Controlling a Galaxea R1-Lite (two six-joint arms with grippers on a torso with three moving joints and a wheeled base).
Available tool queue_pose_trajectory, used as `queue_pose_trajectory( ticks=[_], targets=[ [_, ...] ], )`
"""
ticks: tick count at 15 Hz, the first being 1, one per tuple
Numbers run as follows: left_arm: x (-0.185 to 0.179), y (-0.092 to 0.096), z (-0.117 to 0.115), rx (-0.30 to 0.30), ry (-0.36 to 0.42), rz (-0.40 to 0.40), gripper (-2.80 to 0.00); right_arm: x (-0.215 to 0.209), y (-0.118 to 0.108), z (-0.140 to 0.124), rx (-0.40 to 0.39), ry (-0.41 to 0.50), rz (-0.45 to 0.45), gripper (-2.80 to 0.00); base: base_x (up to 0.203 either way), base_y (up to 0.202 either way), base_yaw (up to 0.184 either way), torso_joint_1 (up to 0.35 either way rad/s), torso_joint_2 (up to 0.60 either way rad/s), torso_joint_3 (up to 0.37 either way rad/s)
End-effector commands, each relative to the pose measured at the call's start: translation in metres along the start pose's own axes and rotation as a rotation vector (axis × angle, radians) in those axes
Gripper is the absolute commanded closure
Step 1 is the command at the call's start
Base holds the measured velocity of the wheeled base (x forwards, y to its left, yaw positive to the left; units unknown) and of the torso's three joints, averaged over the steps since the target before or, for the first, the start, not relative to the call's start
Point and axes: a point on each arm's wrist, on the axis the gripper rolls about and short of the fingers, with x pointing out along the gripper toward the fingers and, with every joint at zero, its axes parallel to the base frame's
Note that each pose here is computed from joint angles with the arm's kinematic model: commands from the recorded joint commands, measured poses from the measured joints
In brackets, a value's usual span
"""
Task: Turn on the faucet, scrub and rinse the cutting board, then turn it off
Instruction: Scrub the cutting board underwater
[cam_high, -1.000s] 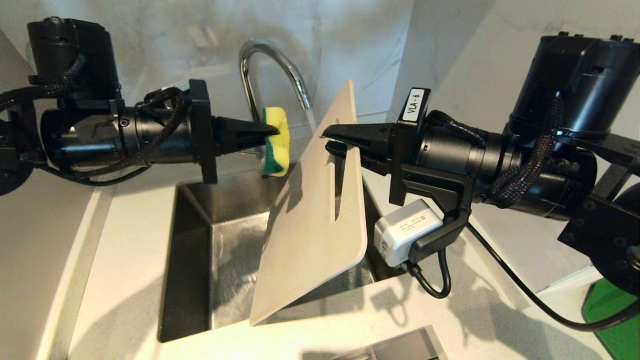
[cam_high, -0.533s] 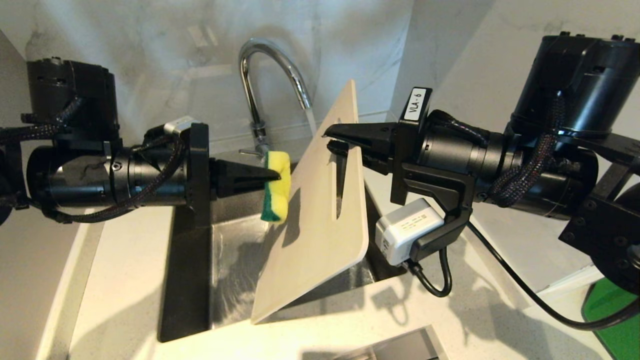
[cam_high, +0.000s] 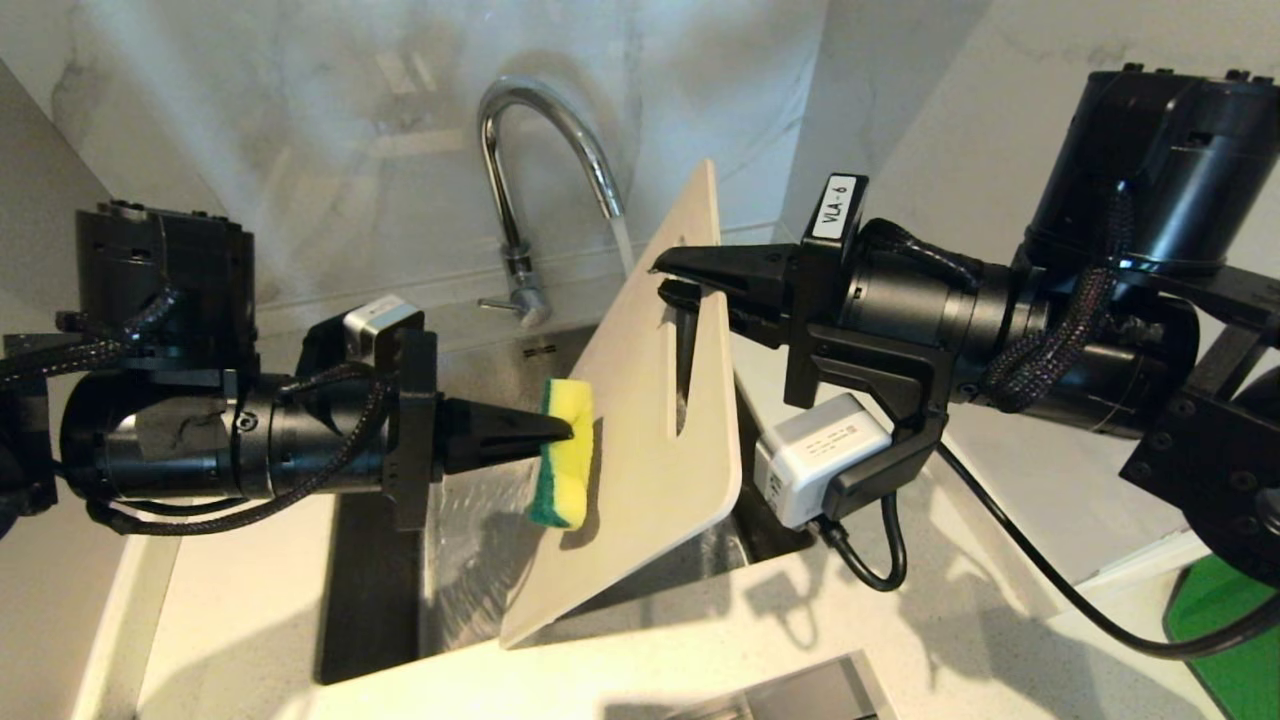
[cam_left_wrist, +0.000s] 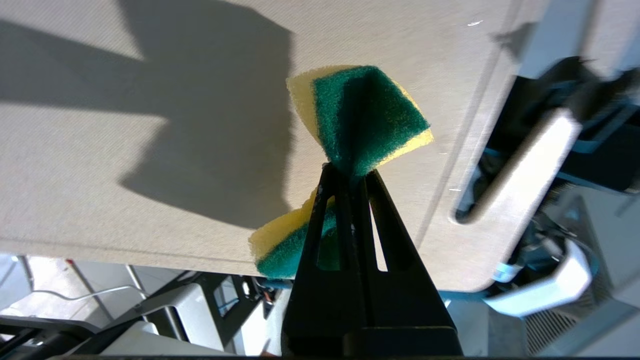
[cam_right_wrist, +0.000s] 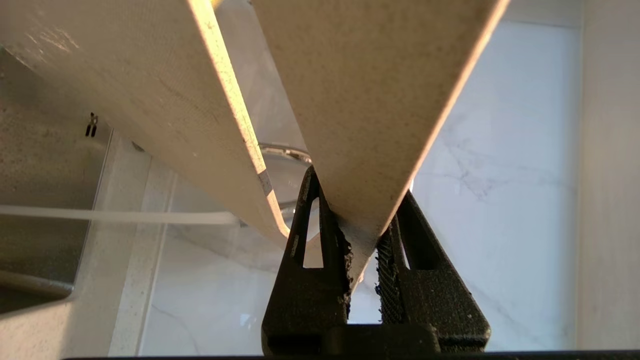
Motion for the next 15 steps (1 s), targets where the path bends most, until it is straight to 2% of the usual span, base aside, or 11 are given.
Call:
queue_pose_trajectory(
  ticks=[1, 9, 15],
  targets=[
    [0.010, 0.007, -0.003, -0.017, 0.022, 0.024, 0.00, -0.001, 0.000, -0.001, -0.014, 0.002, -0.002, 0.00, 0.000, 0.000, 0.000, 0.000, 0.00, 0.000],
    [0.017, 0.031, -0.009, -0.048, 0.029, 0.085, 0.00, -0.001, -0.002, -0.002, -0.017, 0.004, -0.008, 0.00, 0.000, 0.000, 0.000, 0.000, 0.00, 0.000],
    [0.015, 0.070, -0.022, -0.076, 0.012, 0.130, 0.00, -0.002, -0.004, -0.002, -0.021, 0.007, -0.012, 0.00, 0.000, 0.000, 0.000, 0.000, 0.00, 0.000]
  ],
)
